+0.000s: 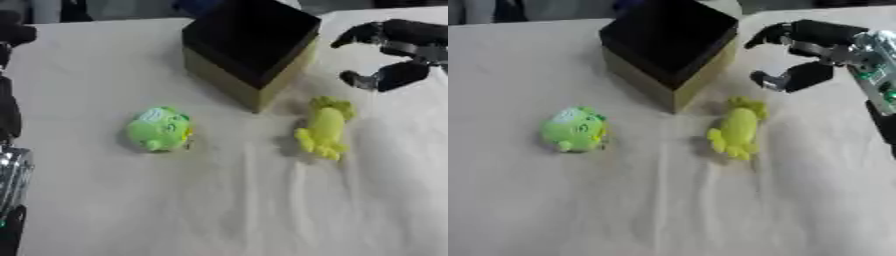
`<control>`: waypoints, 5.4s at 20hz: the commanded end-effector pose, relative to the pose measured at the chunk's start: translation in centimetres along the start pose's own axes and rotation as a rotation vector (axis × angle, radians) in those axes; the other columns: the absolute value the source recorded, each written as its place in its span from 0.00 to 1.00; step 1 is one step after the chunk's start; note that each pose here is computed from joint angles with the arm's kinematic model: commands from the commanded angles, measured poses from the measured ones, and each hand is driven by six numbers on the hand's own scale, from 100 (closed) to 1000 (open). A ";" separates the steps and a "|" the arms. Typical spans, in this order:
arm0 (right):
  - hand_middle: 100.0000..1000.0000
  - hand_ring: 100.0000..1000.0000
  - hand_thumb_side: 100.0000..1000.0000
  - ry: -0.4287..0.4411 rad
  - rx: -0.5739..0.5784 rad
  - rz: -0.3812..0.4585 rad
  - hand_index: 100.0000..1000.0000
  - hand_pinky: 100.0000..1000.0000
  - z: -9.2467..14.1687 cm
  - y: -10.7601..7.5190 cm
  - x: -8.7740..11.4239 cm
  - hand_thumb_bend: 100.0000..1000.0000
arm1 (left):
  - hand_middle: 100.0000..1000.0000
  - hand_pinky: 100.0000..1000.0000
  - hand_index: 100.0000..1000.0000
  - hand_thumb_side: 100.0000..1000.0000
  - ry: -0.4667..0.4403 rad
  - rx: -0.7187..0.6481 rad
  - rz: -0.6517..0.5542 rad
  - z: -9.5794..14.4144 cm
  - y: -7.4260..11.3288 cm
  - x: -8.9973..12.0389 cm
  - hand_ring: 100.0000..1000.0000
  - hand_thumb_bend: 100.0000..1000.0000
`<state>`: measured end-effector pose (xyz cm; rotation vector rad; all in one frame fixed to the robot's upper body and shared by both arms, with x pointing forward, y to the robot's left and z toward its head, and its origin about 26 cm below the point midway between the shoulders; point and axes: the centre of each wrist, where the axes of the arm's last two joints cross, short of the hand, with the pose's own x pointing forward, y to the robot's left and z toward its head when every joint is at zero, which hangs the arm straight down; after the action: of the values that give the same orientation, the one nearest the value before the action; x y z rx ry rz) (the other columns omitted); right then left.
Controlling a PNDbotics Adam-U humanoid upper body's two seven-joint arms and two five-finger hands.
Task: Pick up objects on the table and place them in the box.
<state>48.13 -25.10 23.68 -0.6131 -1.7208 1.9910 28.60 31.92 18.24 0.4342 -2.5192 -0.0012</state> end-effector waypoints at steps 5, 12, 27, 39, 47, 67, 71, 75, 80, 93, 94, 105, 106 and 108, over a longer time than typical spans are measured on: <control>0.82 0.90 0.31 -0.027 0.025 0.010 0.94 0.87 0.9 -1.3 0.1 0.22 | 0.60 0.67 0.66 0.76 -0.031 -0.022 -0.017 -0.7 0.4 0.7 0.59 0.00; 0.84 0.91 0.23 -0.048 0.097 0.021 0.96 0.89 0.2 -0.5 0.7 0.28 | 0.60 0.67 0.66 0.75 -0.028 -0.027 -0.017 -0.7 0.4 0.7 0.59 0.00; 0.78 0.88 0.30 -0.110 -0.002 0.026 0.95 0.87 0.1 -1.7 1.3 0.18 | 0.60 0.67 0.66 0.76 -0.013 -0.042 -0.029 -0.6 0.6 0.6 0.59 0.00; 0.79 0.89 0.33 -0.234 0.084 -0.058 0.96 0.87 0.1 0.3 1.0 0.15 | 0.60 0.67 0.66 0.76 0.007 -0.061 -0.053 -0.3 0.9 0.6 0.60 0.00; 0.81 0.90 0.35 -0.238 0.150 -0.040 0.96 0.87 0.2 2.1 1.1 0.19 | 0.60 0.67 0.66 0.76 0.005 -0.062 -0.052 -0.3 0.9 0.6 0.60 0.00; 0.83 0.92 0.29 -0.237 0.255 0.044 0.97 0.88 -0.6 3.1 1.3 0.23 | 0.60 0.67 0.66 0.76 -0.002 -0.063 -0.046 -0.3 0.6 0.6 0.60 0.00; 0.83 0.92 0.28 -0.285 0.269 0.062 0.96 0.88 -1.6 2.7 1.7 0.23 | 0.60 0.67 0.66 0.76 0.002 -0.066 -0.046 -0.3 0.6 0.6 0.60 0.00; 0.83 0.92 0.26 -0.345 0.263 0.080 0.96 0.88 -2.3 2.3 1.9 0.19 | 0.60 0.67 0.66 0.76 0.003 -0.069 -0.047 -0.3 0.7 0.6 0.60 0.00; 0.84 0.93 0.24 -0.394 0.272 0.069 0.96 0.88 -3.0 2.1 2.4 0.16 | 0.60 0.67 0.66 0.76 0.009 -0.073 -0.050 -0.3 0.7 0.6 0.60 0.00; 0.85 0.94 0.25 -0.382 0.310 0.060 0.96 0.88 -1.9 -0.1 0.9 0.19 | 0.60 0.67 0.66 0.76 0.028 -0.087 -0.070 0.1 1.1 0.5 0.60 0.00; 0.85 0.94 0.24 -0.383 0.311 0.058 0.96 0.88 -1.9 -0.2 0.9 0.20 | 0.60 0.67 0.66 0.76 0.029 -0.088 -0.071 0.1 1.1 0.5 0.60 0.00; 0.85 0.94 0.26 -0.430 0.377 0.040 0.97 0.88 -2.9 0.5 1.6 0.19 | 0.60 0.67 0.66 0.76 0.026 -0.097 -0.065 0.0 1.0 0.5 0.60 0.00; 0.84 0.94 0.26 -0.436 0.378 0.035 0.97 0.88 -3.1 0.7 1.7 0.18 | 0.60 0.67 0.66 0.76 0.026 -0.098 -0.064 0.0 0.9 0.5 0.60 0.00; 0.84 0.93 0.27 -0.446 0.375 0.021 0.97 0.88 -3.3 1.2 1.9 0.17 | 0.60 0.67 0.66 0.76 0.026 -0.101 -0.062 0.0 0.9 0.5 0.60 0.00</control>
<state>48.37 -21.37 20.90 -0.2101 -1.6700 2.0045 28.10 32.50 17.50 0.4553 -2.4350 -0.1026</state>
